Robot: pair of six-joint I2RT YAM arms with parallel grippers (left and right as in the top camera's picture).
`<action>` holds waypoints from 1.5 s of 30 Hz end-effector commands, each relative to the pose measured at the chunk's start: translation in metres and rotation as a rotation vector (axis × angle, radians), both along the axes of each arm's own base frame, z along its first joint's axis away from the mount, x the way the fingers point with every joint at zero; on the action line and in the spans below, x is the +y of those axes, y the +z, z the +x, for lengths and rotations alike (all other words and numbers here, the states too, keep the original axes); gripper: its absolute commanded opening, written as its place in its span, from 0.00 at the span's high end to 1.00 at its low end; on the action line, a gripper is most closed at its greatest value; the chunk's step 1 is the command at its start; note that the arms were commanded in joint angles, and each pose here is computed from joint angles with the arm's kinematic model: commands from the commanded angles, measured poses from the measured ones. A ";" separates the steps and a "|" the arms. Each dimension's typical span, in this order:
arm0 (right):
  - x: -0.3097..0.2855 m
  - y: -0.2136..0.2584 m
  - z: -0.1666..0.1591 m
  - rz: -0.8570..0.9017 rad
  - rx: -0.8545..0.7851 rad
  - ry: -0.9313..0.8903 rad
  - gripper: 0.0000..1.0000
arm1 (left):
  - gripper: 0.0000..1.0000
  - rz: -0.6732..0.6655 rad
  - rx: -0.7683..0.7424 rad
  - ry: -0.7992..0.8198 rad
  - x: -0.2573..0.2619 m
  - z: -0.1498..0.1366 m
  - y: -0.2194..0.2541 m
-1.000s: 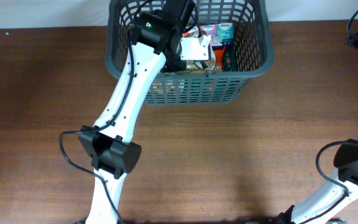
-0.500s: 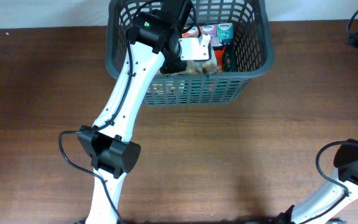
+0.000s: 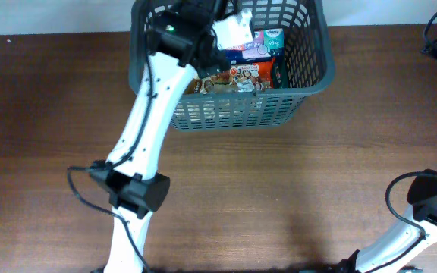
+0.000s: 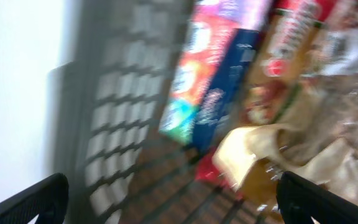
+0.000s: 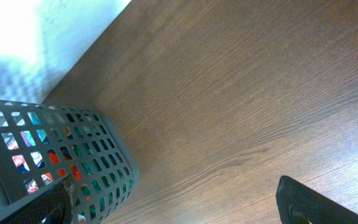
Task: Pack container
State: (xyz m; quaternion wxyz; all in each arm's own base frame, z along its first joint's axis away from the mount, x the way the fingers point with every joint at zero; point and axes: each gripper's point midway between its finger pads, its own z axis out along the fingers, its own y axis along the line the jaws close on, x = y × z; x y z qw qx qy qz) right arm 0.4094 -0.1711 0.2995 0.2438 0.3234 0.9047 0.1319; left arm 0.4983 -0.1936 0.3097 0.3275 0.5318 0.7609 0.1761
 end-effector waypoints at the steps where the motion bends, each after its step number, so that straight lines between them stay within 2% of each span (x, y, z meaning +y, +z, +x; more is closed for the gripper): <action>1: 0.002 0.001 0.000 0.008 -0.002 -0.003 0.01 | 0.01 -0.195 -0.228 0.213 0.057 -0.026 0.109; 5: 0.002 0.001 0.000 0.008 -0.002 -0.002 0.01 | 0.01 -0.367 -0.306 0.425 0.118 -0.050 0.152; 10: 0.002 0.001 0.000 0.008 -0.002 -0.003 0.01 | 0.01 -0.540 -0.404 0.705 0.201 -0.070 0.181; 13: 0.002 0.001 0.000 0.008 -0.002 -0.003 0.01 | 0.01 -0.612 -0.395 0.880 0.243 -0.078 0.171; 17: 0.002 0.001 0.000 0.008 -0.002 -0.003 0.01 | 0.01 -0.621 -0.221 1.133 0.290 -0.085 0.107; 24: 0.002 0.001 0.000 0.008 -0.002 -0.002 0.01 | 0.01 -0.549 0.054 1.242 0.311 -0.067 0.008; 32: 0.005 0.000 0.001 0.009 -0.001 0.005 0.01 | 0.01 -0.467 0.229 1.286 0.311 -0.060 -0.059; 38: 0.026 0.027 -0.004 -0.022 -0.057 0.042 0.01 | 0.01 -0.452 0.258 1.294 0.311 -0.061 -0.069; 45: 0.106 0.081 -0.034 -0.068 -0.170 0.195 0.01 | 0.01 -0.452 0.259 1.293 0.311 -0.061 -0.069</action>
